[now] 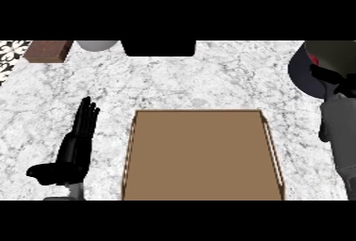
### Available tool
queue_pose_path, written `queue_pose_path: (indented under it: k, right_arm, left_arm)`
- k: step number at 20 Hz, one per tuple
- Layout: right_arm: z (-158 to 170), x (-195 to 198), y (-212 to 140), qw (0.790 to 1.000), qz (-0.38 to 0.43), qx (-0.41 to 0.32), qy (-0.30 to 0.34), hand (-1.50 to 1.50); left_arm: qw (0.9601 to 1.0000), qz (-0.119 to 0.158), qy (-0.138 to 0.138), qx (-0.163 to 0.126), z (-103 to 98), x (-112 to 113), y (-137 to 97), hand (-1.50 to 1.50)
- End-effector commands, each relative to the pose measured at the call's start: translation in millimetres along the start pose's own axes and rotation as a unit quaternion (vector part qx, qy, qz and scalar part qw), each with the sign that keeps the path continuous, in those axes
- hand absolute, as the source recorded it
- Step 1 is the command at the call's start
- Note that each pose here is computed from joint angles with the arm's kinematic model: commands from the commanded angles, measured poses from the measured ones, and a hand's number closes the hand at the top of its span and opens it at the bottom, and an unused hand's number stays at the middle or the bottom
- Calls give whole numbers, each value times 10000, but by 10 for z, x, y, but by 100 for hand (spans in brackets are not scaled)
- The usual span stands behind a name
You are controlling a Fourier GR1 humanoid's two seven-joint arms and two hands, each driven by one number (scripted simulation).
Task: Pick the pear from the tray and place it in the pot
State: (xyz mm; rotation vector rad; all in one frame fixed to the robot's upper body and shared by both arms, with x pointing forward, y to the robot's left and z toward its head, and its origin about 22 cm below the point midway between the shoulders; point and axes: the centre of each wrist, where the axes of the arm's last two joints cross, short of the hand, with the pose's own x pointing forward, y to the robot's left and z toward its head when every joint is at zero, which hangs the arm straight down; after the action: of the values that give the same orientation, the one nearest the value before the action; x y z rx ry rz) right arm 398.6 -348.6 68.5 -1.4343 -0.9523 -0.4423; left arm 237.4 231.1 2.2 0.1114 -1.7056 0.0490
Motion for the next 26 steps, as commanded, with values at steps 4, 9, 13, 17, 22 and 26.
queue_pose_path:
  k: [4,9,13,17,22,26]
  right_arm:
    - [90,-278,-193,9892,-1292,-634,271,-150]
    - [13,-717,-498,9830,-1531,-992,218,-150]
    - [18,-1025,-711,9804,-1643,-1083,67,-150]
    - [-58,-1035,-903,9808,-1581,-1135,-110,-150]
    - [61,-1388,-1245,9776,-1681,-1263,6,-150]
    - [3,-1500,-1294,9724,-1717,-1583,-32,-150]
  left_arm:
    - [10000,-60,-1,53,-50,-54,-123,0]
    - [10000,-20,13,77,-123,29,24,0]
    - [10000,36,33,23,-57,78,115,0]
    - [10000,-54,-65,-47,-87,117,-244,0]
    - [10000,-50,19,37,-40,48,-2,0]
    - [10000,-30,60,-72,24,79,-191,0]
